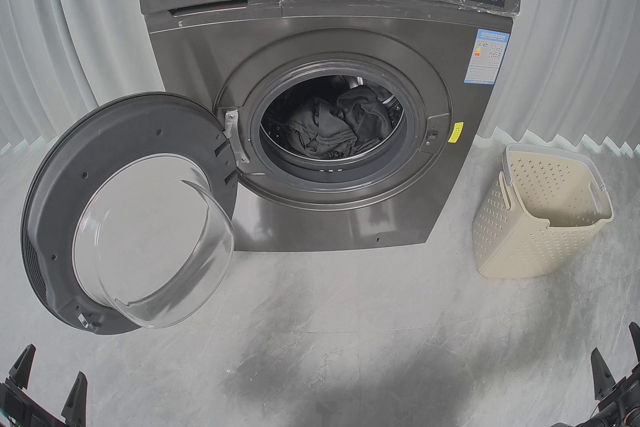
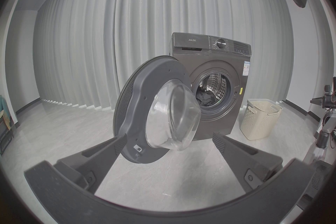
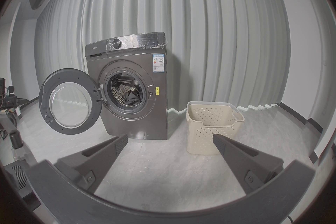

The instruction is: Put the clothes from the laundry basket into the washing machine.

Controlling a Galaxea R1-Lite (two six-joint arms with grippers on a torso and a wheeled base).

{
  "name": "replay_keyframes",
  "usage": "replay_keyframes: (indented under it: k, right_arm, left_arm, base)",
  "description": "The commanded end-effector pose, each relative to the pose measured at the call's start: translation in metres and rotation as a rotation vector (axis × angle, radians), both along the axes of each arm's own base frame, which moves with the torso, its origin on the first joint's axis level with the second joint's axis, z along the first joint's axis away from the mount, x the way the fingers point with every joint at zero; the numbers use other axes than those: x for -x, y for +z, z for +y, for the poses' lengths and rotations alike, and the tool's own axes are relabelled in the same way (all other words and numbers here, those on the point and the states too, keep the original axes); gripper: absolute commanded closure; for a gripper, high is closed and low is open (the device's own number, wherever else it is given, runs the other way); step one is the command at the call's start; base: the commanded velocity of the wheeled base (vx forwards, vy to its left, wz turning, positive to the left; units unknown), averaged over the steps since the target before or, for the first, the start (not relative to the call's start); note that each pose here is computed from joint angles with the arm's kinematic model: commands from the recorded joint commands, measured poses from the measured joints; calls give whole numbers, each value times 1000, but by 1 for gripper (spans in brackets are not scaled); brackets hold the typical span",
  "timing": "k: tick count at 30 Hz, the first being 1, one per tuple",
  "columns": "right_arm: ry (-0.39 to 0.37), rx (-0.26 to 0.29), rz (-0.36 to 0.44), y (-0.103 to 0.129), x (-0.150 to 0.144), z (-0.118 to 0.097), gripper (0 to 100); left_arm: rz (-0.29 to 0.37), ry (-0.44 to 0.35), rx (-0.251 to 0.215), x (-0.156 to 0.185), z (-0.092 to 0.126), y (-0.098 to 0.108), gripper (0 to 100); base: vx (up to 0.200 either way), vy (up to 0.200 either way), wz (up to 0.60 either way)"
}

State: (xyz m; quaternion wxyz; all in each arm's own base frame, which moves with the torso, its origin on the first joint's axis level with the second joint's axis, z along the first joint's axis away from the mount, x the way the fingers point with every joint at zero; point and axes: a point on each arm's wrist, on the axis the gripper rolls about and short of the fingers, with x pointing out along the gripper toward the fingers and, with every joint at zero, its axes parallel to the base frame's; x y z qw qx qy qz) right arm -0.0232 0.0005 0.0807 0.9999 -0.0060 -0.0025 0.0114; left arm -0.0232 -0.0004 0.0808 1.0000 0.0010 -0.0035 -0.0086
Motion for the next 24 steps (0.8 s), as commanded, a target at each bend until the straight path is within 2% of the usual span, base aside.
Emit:
replay_keyframes:
  k: [1, 13, 16, 24]
  right_arm:
    - [0, 0, 3, -5, 0, 0, 0]
    - [0, 0, 3, -5, 0, 0, 0]
    - [0, 0, 3, -5, 0, 0, 0]
    - [0, 0, 3, -5, 0, 0, 0]
  left_arm:
    - [4, 10, 3, 0, 0, -5, 0]
    - [3, 11, 19, 0, 0, -4, 0]
    - [1, 11, 33, 0, 0, -4, 0]
    - [3, 11, 39, 0, 0, -4, 0]
  base:
    - [0, 200, 0]
    - [0, 200, 0]
    - [0, 0, 0]
    - [-200, 0, 0]
